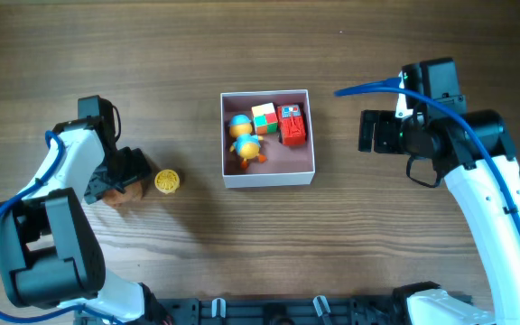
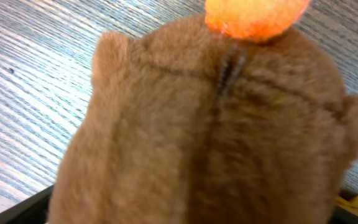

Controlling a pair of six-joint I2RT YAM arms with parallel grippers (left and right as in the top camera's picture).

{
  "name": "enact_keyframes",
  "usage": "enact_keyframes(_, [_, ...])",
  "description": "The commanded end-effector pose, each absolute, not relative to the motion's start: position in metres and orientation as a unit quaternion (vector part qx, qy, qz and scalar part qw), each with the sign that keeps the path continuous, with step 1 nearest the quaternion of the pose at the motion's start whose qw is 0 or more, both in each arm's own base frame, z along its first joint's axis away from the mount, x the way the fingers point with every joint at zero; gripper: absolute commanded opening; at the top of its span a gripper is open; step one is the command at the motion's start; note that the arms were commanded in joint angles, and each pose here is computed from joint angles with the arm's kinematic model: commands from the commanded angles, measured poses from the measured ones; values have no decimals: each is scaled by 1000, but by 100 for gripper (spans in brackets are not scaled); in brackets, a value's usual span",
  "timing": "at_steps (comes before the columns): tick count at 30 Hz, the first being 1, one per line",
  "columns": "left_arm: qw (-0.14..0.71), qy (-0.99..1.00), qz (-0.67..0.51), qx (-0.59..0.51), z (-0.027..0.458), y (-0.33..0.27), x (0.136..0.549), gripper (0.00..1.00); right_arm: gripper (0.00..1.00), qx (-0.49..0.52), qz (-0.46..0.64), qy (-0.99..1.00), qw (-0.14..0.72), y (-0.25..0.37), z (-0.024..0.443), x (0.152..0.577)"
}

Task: Pack container
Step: 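Grasp the brown plush bear with the left gripper, then carry the plush bear into the box and release it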

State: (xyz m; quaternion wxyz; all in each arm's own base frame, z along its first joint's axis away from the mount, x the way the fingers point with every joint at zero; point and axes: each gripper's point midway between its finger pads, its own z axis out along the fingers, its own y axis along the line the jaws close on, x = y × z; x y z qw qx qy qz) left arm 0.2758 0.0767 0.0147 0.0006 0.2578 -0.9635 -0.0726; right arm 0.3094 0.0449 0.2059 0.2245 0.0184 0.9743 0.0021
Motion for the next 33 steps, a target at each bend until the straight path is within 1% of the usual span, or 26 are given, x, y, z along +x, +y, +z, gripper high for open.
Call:
enact_keyframes(1, [12, -964, -63, 258, 8, 74, 272, 88, 100, 15, -10, 974, 224, 41, 205, 311])
enact_keyframes(3, [11, -964, -63, 258, 8, 74, 272, 75, 100, 15, -10, 974, 224, 41, 205, 311])
enact_keyframes(6, [11, -964, -57, 258, 8, 72, 272, 46, 100, 15, -10, 974, 224, 41, 205, 311])
enact_keyframes(8, [11, -964, -57, 258, 8, 72, 272, 34, 100, 15, -10, 974, 224, 41, 205, 311])
enact_keyframes(9, [11, -964, -57, 260, 8, 72, 272, 24, 100, 15, -10, 974, 224, 41, 205, 311])
enact_keyframes(10, [11, -964, -55, 260, 8, 71, 273, 8, 100, 15, -10, 974, 224, 41, 205, 311])
enact_keyframes(11, [9, -965, -42, 260, 9, 67, 275, 4, 100, 16, -10, 974, 224, 41, 205, 311])
enact_keyframes(14, [-3, -966, -7, 258, 28, 56, 288, 4, 100, 24, -8, 974, 226, 41, 206, 311])
enact_keyframes(18, [-89, -973, 3, 214, 92, 40, 316, 4, 100, 84, -9, 967, 239, 20, 213, 311])
enact_keyframes(20, [-174, -975, 16, 139, 142, 11, 331, 4, 100, 119, -5, 965, 235, 4, 213, 310])
enact_keyframes(22, [-241, -969, 28, 46, 177, -26, 335, 4, 100, 131, 6, 964, 232, -1, 212, 310])
enact_keyframes(25, [-306, -943, 46, -123, 212, -92, 327, 4, 100, 149, 12, 962, 230, -7, 212, 310])
enact_keyframes(27, [-322, -910, 53, -254, 219, -141, 313, 4, 100, 180, 14, 957, 229, -14, 212, 309])
enact_keyframes(28, [-322, -895, 54, -303, 218, -159, 306, 4, 100, 185, 13, 956, 228, -16, 211, 309])
enact_keyframes(30, [-310, -859, 52, -405, 203, -199, 294, 4, 100, 188, 13, 956, 224, -19, 211, 307])
enact_keyframes(33, [-273, -857, 47, -434, 169, -221, 298, 4, 100, 187, 12, 957, 219, -19, 210, 304])
